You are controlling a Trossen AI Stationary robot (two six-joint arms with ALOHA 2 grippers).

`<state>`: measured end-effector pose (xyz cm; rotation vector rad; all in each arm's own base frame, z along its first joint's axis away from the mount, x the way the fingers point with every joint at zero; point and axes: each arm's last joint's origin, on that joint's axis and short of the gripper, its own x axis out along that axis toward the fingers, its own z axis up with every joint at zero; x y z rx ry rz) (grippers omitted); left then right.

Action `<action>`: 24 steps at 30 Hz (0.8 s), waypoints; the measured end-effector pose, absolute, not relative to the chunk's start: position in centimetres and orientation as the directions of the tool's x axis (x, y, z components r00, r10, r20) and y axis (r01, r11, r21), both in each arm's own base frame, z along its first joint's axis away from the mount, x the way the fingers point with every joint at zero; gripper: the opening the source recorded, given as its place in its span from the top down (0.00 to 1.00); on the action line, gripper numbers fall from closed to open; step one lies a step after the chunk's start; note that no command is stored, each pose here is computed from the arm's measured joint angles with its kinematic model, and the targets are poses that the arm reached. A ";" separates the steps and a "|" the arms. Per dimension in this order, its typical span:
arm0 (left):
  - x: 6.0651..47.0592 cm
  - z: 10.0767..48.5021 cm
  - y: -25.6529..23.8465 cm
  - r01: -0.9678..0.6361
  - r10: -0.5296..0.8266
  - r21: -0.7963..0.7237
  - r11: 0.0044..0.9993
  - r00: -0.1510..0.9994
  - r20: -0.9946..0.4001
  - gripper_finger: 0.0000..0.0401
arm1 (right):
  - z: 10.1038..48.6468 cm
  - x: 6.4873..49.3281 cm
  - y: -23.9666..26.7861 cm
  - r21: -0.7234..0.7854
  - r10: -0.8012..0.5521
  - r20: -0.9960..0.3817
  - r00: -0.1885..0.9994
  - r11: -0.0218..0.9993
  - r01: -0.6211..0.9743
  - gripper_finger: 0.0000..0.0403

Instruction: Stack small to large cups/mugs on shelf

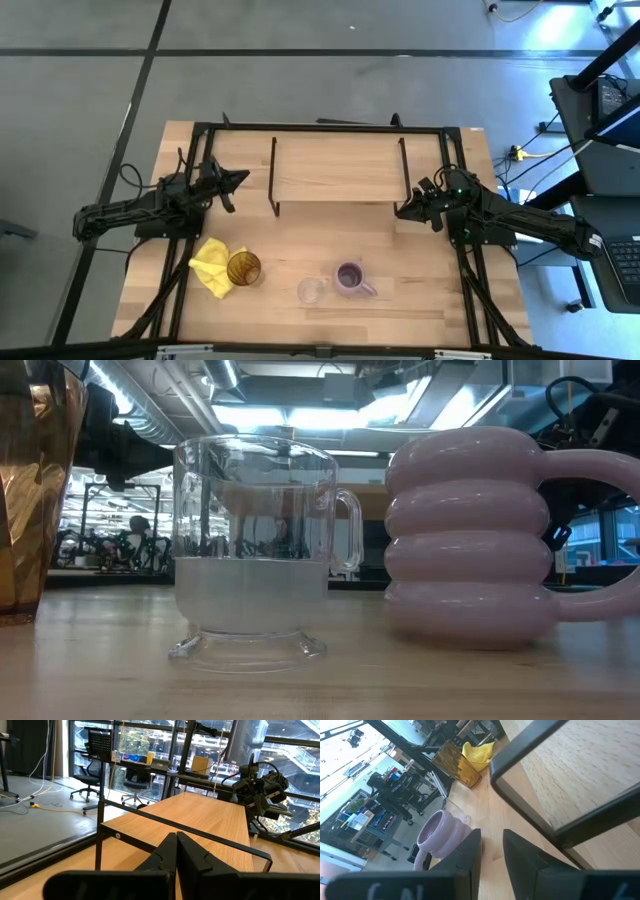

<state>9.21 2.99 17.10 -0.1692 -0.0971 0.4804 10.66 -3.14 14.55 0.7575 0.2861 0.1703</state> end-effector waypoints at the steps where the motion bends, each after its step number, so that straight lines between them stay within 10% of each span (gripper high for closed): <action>1: 9.2 17.1 3.0 -0.451 0.467 -0.185 0.873 0.883 0.053 1.00 | 14.6 10.7 -3.2 0.682 0.244 -0.194 0.950 0.730 -0.048 0.79; 6: 9.2 17.1 3.0 -0.451 0.467 -0.184 0.873 0.882 0.053 1.00 | 14.8 10.8 -3.7 0.607 0.068 -0.189 0.980 0.793 0.062 0.79; 15: 9.2 17.1 3.0 -0.451 0.467 -0.185 0.873 0.882 0.053 1.00 | 15.8 10.9 -4.2 0.799 -0.099 -0.100 0.990 0.585 0.139 0.79; 24: 9.2 17.1 3.0 -0.451 0.467 -0.185 0.873 0.882 0.053 1.00 | 15.7 11.2 -2.8 0.869 0.187 -0.108 0.976 0.495 0.001 0.79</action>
